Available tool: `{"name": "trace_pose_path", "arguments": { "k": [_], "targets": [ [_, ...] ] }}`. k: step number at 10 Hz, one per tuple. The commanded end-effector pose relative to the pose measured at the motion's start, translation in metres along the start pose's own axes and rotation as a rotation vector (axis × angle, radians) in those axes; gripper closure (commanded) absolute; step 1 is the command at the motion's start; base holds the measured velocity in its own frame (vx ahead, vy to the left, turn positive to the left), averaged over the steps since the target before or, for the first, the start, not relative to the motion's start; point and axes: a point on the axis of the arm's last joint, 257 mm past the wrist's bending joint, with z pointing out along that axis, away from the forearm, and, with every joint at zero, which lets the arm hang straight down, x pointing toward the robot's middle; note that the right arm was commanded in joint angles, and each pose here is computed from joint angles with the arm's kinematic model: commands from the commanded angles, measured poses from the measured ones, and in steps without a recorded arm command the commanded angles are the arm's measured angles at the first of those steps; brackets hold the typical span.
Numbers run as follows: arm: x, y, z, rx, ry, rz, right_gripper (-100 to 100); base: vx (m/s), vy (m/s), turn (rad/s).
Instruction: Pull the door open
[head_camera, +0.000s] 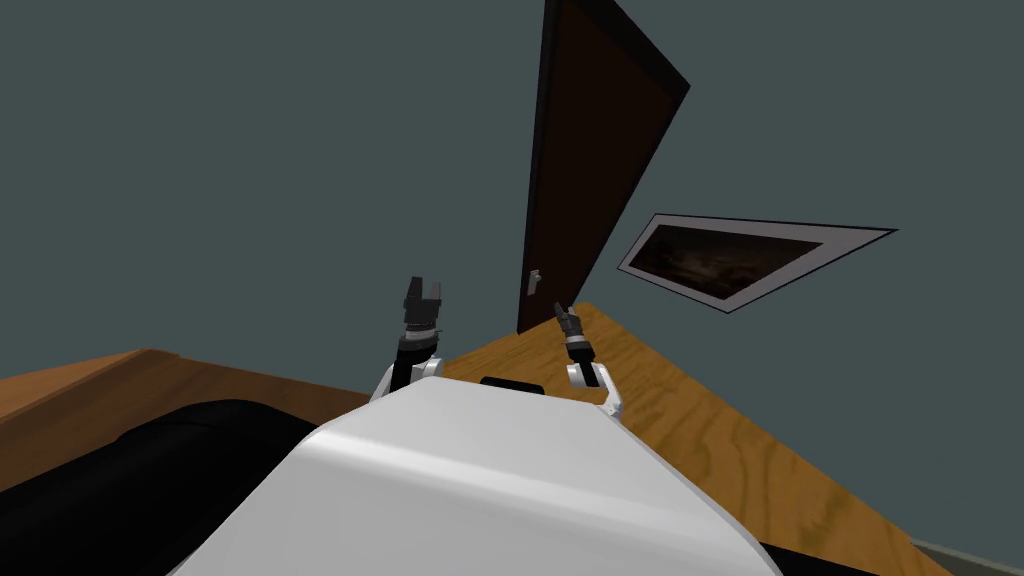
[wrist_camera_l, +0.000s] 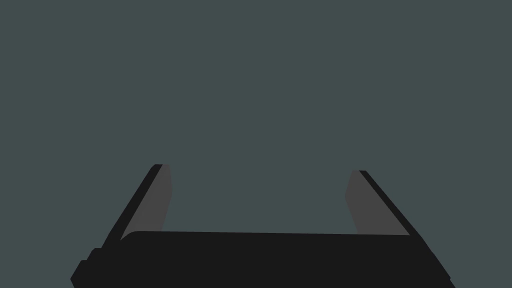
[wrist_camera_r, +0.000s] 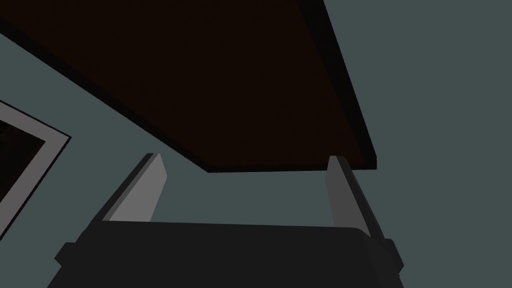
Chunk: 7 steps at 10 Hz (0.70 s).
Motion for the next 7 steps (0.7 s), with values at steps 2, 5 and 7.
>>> {"name": "trace_pose_path", "arguments": {
  "k": [2, 5, 7],
  "targets": [
    [0.015, -0.002, 0.0033, -0.005, 0.035, -0.052, -100, 0.084, -0.052, 0.093],
    [0.032, -0.006, 0.0059, -0.011, 0.074, -0.109, -100, 0.086, -0.054, 0.078],
    [0.042, -0.008, 0.0073, -0.016, 0.098, -0.145, -100, 0.080, -0.066, 0.080]
  ]
}}
